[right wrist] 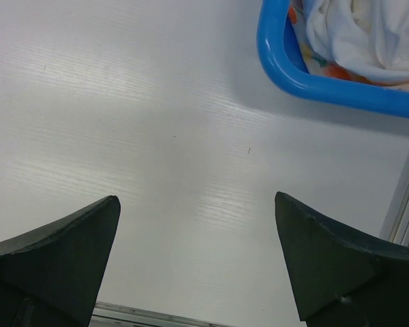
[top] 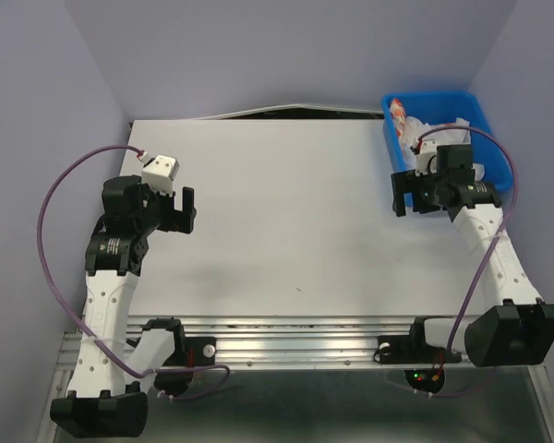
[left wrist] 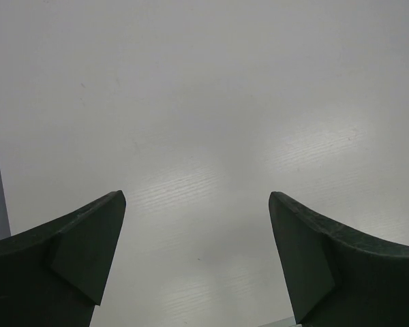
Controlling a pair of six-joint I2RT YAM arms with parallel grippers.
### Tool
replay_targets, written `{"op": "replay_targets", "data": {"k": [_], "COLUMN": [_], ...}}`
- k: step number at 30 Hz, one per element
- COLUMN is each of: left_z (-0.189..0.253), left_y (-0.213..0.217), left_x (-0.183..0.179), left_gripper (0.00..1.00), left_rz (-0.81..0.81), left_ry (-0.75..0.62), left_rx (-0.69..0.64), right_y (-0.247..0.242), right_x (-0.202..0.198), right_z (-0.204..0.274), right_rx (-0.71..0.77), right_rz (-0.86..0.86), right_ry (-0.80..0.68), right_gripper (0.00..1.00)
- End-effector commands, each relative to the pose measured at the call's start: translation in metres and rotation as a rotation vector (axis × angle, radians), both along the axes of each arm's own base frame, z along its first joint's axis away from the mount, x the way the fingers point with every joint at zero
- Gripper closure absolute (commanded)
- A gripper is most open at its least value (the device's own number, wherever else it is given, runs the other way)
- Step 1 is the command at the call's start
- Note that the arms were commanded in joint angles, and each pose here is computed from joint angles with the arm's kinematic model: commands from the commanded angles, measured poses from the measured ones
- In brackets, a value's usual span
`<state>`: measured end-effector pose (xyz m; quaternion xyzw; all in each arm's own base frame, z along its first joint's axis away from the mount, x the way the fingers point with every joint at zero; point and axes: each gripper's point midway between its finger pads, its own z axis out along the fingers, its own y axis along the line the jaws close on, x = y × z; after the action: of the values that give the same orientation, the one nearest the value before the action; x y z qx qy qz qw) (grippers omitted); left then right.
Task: Fold and stack the skirts
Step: Grab the skirt from the pile
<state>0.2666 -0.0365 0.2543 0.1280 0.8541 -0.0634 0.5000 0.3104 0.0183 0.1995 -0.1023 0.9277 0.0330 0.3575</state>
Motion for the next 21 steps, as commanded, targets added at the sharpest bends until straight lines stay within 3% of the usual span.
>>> {"op": "replay_targets", "data": {"k": [1, 11, 12, 13, 16, 21], "left_z": [0.007, 0.002, -0.001, -0.002, -0.006, -0.01], "left_y": [0.004, -0.006, -0.005, -0.006, -0.007, -0.006], "left_x": [0.008, 0.023, 0.025, 0.026, 0.029, 0.031], "left_gripper": [0.01, 0.01, 0.01, 0.01, 0.01, 0.01], "left_rz": [0.004, -0.03, -0.028, -0.033, -0.034, -0.032], "left_ry": [-0.047, -0.025, -0.017, -0.015, 0.003, 0.01], "left_rx": [0.028, -0.014, -0.015, -0.018, -0.02, -0.02], "right_y": [-0.019, -0.107, -0.117, -0.123, -0.144, -0.164], "right_x": [0.034, 0.133, 0.144, 0.157, 0.182, 0.192], "right_z": [0.034, 0.053, 0.03, 0.042, 0.019, -0.033], "right_rx": [-0.06, 0.009, 0.007, -0.009, -0.034, -0.089], "right_rz": [-0.091, -0.277, -0.289, -0.297, -0.316, -0.313], "right_ry": [-0.104, -0.113, -0.054, -0.084, -0.025, 0.113], "right_gripper": [0.0, 0.0, 0.0, 0.0, 0.0, 0.0]}}
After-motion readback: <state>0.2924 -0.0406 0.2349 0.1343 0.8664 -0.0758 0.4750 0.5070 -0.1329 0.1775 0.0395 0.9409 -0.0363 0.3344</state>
